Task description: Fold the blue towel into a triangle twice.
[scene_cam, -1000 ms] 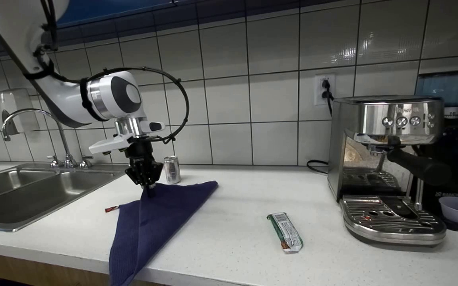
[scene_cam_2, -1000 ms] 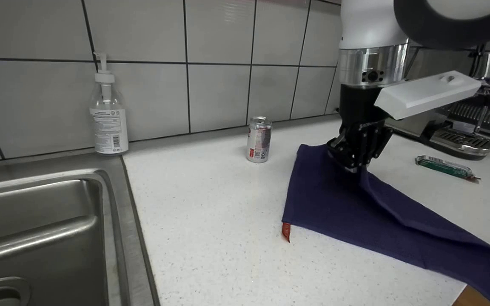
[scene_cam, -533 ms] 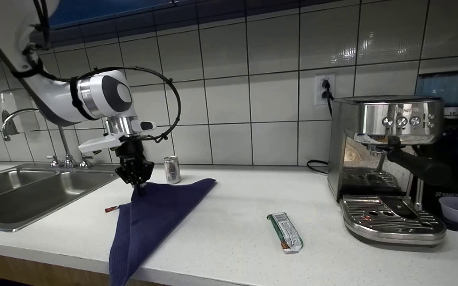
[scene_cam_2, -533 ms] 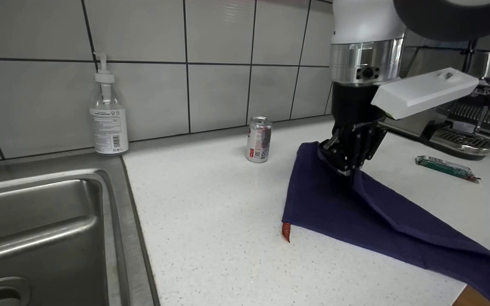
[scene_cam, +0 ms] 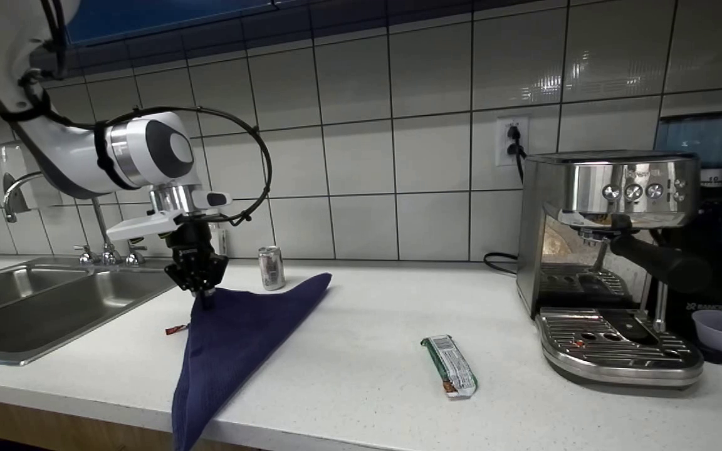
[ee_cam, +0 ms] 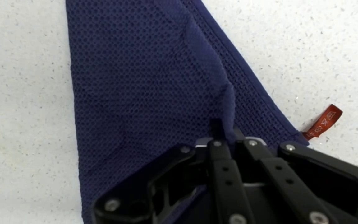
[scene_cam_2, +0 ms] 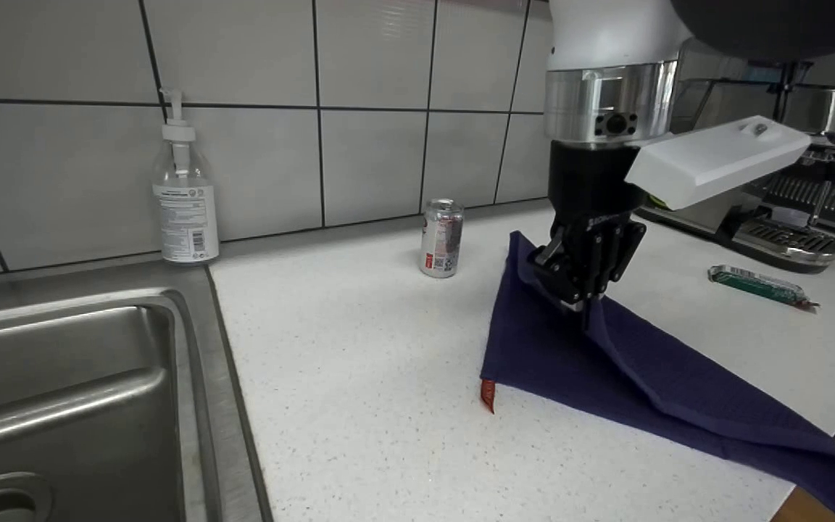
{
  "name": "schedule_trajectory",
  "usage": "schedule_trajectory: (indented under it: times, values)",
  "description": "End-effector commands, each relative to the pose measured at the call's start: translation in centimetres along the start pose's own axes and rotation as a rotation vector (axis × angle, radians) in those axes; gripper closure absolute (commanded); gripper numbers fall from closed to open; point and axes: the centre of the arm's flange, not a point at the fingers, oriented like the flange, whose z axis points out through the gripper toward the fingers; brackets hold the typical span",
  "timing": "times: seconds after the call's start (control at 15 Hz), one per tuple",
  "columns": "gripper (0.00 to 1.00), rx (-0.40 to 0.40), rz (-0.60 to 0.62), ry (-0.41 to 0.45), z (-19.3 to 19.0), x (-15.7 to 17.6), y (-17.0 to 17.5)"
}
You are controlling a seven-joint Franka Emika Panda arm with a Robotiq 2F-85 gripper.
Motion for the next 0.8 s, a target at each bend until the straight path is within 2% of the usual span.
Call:
schedule_trajectory:
  times: [0.0, 0.73]
  values:
    - [0.98, 0.009, -0.034, -0.012, -1.2, -0.4, -0.8]
    - [0.98, 0.007, -0.051, -0.017, -1.1, 0.3, -2.2]
